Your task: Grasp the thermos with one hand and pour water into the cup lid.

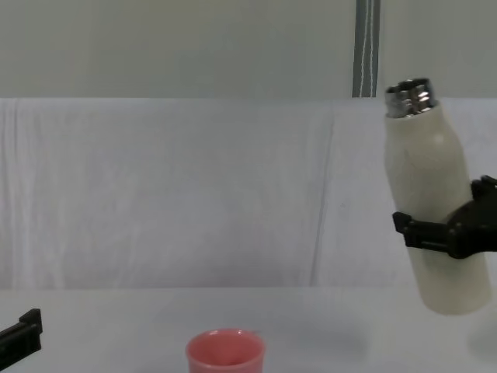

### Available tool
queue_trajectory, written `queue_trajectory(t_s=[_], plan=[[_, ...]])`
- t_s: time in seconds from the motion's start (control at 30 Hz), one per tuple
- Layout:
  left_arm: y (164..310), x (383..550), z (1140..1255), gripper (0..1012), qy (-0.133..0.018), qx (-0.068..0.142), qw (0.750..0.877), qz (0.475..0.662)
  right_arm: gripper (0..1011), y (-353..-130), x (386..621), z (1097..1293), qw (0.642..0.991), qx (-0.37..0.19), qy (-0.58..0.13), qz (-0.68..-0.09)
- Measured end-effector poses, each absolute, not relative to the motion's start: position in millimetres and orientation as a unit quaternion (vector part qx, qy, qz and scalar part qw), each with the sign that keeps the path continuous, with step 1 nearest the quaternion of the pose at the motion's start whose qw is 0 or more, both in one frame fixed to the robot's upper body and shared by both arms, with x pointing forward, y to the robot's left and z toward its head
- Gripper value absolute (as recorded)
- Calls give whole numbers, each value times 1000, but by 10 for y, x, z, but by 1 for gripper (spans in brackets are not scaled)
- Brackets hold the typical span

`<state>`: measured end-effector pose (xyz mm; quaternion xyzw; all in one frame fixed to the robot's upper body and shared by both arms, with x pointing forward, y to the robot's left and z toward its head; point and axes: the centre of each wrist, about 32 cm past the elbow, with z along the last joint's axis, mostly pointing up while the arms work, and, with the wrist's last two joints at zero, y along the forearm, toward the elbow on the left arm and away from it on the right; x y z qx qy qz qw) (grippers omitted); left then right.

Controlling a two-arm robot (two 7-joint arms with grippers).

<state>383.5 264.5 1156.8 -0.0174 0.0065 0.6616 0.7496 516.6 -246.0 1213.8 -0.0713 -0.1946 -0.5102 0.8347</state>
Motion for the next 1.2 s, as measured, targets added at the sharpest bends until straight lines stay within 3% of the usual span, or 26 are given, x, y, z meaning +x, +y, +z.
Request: queue_trajectory(t_s=[0.63,1.2], plan=[[2645,3835,11568,1001,6,-17,750,662,951,-2335,5314,12453,827,-162,-313,-439],[2645,3835,11568,1001,6,-17,750,662,951,-2194,5364,12476,813,-222,-366,-394]])
